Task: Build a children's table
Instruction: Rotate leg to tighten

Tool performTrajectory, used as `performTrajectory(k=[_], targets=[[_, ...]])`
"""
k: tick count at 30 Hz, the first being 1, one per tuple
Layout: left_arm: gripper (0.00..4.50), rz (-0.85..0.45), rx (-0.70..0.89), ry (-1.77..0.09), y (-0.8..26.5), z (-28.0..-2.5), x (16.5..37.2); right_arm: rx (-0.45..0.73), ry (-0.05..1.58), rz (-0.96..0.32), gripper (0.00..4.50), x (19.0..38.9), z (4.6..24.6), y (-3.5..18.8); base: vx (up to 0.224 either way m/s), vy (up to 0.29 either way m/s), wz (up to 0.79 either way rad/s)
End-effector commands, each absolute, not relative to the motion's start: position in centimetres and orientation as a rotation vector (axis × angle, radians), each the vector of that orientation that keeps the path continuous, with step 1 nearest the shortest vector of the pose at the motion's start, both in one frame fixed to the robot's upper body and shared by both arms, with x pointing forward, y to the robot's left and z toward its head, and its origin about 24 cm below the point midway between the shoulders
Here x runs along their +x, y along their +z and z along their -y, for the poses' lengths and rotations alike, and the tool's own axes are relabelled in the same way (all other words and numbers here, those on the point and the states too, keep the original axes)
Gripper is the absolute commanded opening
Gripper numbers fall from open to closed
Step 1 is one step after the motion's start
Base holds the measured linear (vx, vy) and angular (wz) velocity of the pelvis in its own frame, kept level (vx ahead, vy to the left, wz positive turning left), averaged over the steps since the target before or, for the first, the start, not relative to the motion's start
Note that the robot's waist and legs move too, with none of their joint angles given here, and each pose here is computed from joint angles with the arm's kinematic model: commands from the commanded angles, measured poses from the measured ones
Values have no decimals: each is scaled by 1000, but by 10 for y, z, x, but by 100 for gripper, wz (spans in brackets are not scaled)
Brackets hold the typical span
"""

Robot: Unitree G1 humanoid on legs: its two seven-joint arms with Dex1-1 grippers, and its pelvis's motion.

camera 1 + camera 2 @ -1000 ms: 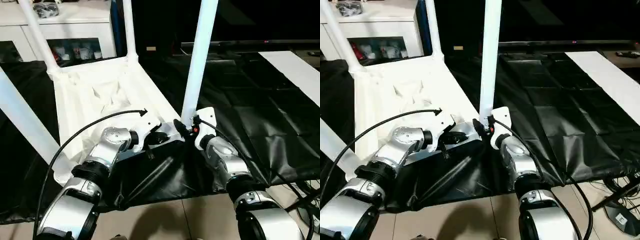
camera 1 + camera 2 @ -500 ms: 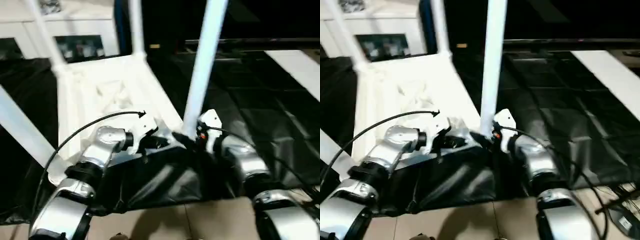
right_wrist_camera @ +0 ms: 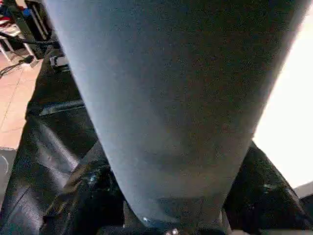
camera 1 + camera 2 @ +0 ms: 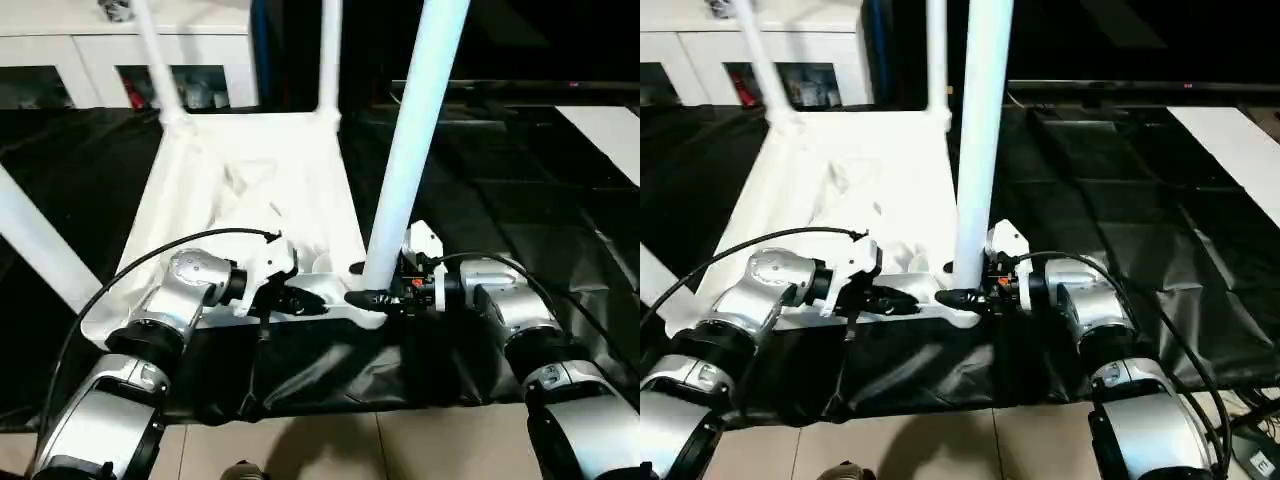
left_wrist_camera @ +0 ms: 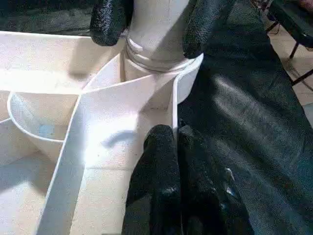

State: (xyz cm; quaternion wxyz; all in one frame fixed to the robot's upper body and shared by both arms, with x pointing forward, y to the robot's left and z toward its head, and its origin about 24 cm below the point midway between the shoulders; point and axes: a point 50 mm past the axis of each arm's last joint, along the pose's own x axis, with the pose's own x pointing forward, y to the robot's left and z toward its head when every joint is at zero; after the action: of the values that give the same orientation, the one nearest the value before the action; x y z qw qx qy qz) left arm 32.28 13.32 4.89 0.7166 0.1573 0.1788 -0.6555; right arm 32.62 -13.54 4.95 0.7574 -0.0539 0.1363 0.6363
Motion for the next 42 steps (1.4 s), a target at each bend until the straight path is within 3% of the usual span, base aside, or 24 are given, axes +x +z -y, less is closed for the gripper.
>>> performTrajectory(k=[1,15,22,25,31,35,37,42], targets=[[0,-394,362,-1469,50,-128,324,-127,1459,-330,218,324,126,48,0,0,0],[0,-404,357,-1420,47,-130,325,-91,1434,-335,200,317,117,36,0,0,0],[0,-401,322,-1273,40,-108,332,-35,1104,-339,196,321,108,14,0,0,0],[0,-392,302,-1207,37,-87,334,27,915,-359,195,323,93,3,0,0,0],[0,-381,327,-1096,38,-68,340,115,648,-359,195,336,56,9,0,0,0],[0,-381,340,-1088,38,-67,340,116,631,-353,195,338,48,12,0,0,0],[0,-386,362,-1076,37,-75,340,116,677,-266,251,339,39,24,0,0,0],[0,-388,366,-1081,37,-85,340,87,695,-223,293,341,54,26,0,0,0]])
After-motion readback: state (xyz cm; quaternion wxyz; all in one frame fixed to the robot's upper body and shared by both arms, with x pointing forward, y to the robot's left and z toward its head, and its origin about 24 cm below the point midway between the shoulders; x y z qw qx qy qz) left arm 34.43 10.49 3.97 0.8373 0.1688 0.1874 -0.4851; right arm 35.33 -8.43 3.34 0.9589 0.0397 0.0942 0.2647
